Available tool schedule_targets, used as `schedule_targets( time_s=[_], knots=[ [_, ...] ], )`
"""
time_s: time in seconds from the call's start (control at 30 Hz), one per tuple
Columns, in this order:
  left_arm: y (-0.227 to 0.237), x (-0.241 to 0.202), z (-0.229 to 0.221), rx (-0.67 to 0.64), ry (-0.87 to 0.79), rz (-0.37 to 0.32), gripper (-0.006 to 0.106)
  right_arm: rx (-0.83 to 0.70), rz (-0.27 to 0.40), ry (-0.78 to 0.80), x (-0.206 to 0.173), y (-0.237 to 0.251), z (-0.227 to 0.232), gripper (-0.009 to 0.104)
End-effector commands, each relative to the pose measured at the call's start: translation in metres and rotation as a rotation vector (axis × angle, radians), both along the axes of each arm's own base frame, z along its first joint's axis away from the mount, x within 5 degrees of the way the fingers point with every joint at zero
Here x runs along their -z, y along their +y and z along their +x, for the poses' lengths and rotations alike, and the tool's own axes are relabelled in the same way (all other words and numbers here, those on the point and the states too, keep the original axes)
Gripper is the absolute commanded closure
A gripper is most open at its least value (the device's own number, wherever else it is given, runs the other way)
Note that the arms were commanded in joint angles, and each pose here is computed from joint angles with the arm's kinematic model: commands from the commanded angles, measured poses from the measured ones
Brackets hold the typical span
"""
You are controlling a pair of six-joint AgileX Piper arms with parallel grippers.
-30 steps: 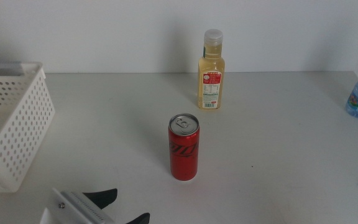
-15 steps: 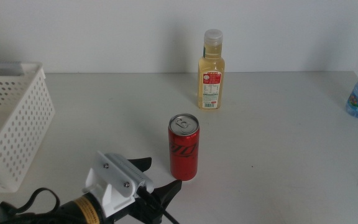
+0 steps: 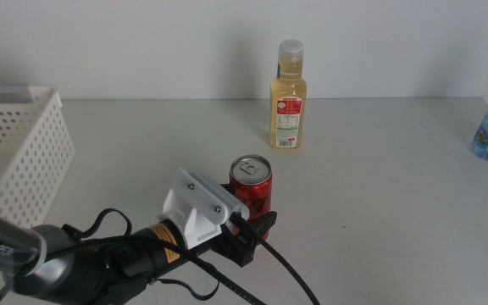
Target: Use arms to grab the bottles and put them into the dustbin to the left of the table.
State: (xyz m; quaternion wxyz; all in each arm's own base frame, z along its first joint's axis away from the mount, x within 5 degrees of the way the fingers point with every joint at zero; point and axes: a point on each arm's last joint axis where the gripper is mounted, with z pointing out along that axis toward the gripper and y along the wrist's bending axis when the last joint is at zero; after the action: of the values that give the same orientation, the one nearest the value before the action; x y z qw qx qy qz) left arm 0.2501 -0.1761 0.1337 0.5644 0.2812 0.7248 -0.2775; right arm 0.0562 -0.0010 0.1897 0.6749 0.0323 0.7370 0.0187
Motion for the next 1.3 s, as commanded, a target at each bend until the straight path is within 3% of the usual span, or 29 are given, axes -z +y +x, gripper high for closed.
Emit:
schedule_targets(
  time_s=[0.0,0.23,0.33,0.6,0.73,0.83,1.27],
  knots=[
    [-0.007,-0.022,0.010,0.007,-0.091,-0.093,0.007,0.003,-0.019,-0.103,-0.011,0.000,-0.002,0.001],
    [-0.014,-0.021,0.024,-0.007,-0.075,-0.130,0.008,0.003,-0.019,-0.103,-0.011,0.000,-0.002,0.001],
    [-0.013,-0.022,0.026,-0.026,-0.057,-0.153,0.016,0.003,-0.019,-0.103,-0.011,0.000,-0.002,0.001],
    [-0.015,-0.025,0.026,-0.019,-0.033,-0.171,0.073,0.003,-0.019,-0.103,-0.011,0.000,-0.002,0.001],
    [-0.011,-0.036,0.024,-0.047,0.002,-0.118,0.094,0.003,-0.019,-0.103,-0.011,0.000,-0.002,0.001],
    [-0.005,-0.054,0.025,-0.107,0.024,-0.089,0.102,0.003,-0.019,-0.103,-0.011,0.000,-0.002,0.001],
    [0.025,-0.178,0.042,-0.371,0.243,0.262,0.102,0.003,-0.019,-0.103,-0.011,0.000,-0.002,0.001]
  ],
)
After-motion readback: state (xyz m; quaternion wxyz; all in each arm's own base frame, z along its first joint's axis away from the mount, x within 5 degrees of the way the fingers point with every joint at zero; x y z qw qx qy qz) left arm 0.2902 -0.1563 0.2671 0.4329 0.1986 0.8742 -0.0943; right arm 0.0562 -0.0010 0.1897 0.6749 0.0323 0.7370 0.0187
